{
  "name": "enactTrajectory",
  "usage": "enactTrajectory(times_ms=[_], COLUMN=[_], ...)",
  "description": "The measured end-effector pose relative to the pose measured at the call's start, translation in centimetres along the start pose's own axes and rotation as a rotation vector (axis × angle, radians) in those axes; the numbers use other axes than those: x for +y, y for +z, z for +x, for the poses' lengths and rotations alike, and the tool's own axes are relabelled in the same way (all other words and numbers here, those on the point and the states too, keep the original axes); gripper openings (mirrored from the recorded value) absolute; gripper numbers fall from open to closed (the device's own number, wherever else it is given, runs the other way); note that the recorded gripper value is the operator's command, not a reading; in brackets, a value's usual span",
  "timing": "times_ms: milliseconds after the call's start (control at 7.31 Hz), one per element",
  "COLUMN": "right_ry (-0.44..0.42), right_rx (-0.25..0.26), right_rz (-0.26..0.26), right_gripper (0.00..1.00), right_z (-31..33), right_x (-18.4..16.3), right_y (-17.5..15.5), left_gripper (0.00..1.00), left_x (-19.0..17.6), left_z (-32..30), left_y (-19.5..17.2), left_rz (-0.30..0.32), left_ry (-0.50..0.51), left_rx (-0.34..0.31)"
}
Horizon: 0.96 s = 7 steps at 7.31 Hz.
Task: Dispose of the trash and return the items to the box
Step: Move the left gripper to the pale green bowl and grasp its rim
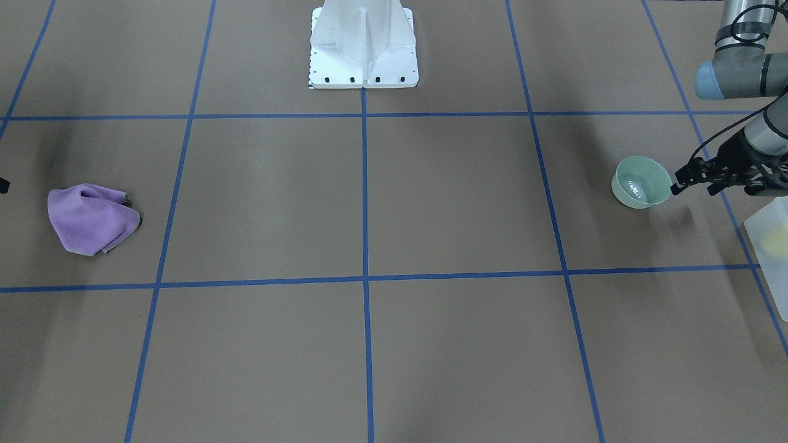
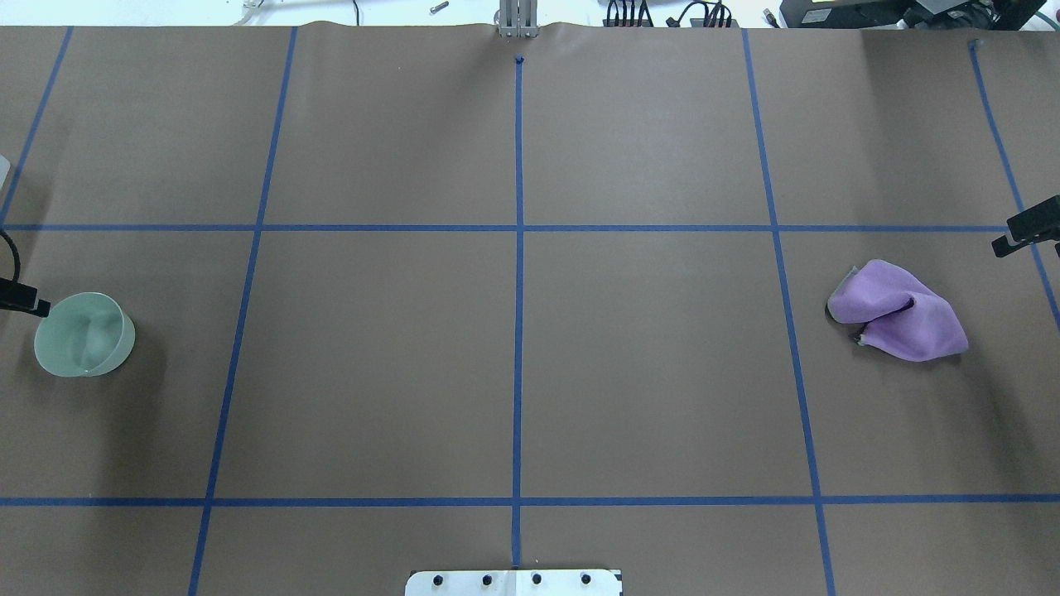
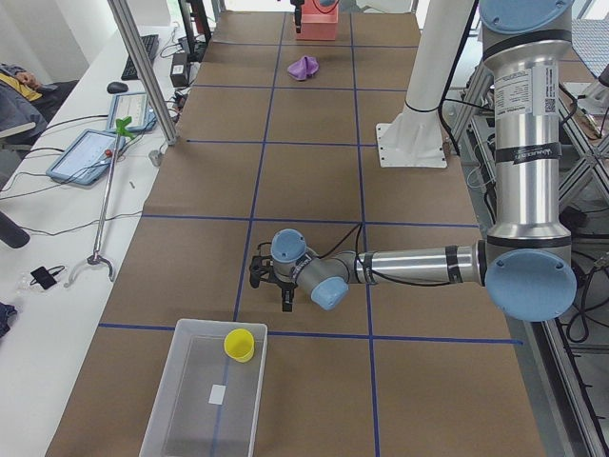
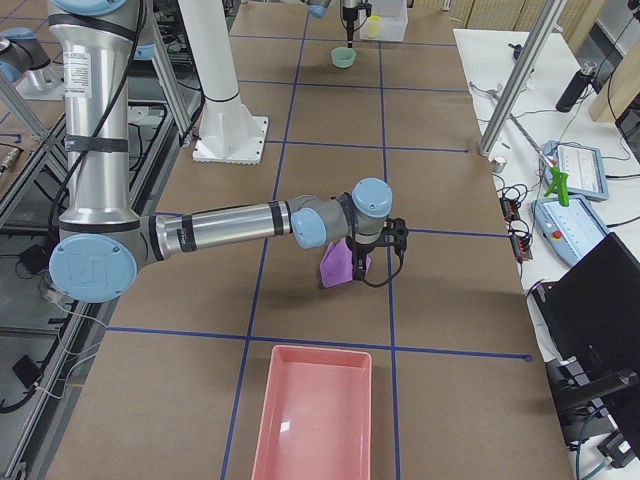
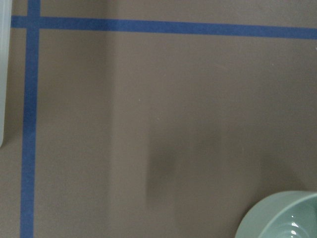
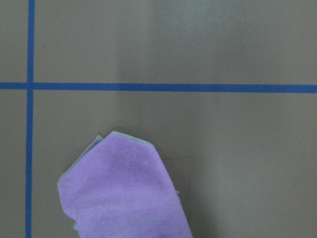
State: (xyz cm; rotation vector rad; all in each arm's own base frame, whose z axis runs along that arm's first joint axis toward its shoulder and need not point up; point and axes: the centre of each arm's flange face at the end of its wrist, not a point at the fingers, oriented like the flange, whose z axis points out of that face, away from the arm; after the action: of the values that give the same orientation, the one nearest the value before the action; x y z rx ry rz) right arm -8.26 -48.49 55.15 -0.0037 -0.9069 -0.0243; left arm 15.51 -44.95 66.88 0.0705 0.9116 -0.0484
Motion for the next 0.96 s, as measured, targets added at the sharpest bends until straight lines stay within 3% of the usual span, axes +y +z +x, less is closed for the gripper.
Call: enactTrajectory(times_ms=[547,958], right_ry=[-0.003,-0.003], right_rx=[0.0,0.001], right_rz=[-0.003,-0.007], right_gripper=[1.0,1.0], right_z=[-0.1,-0.1], right_x=[0.0,0.1], right_y=[0.1,0.3], left_gripper=[0.97,0.94], left_x=[-0.1,0.9], left_z=[0.8,2.3], left_y=[-0.1,-1.1], left_rz=[0.006,-0.024], left_ry=[0.008,0.028], left_rx=[0.035,0.088])
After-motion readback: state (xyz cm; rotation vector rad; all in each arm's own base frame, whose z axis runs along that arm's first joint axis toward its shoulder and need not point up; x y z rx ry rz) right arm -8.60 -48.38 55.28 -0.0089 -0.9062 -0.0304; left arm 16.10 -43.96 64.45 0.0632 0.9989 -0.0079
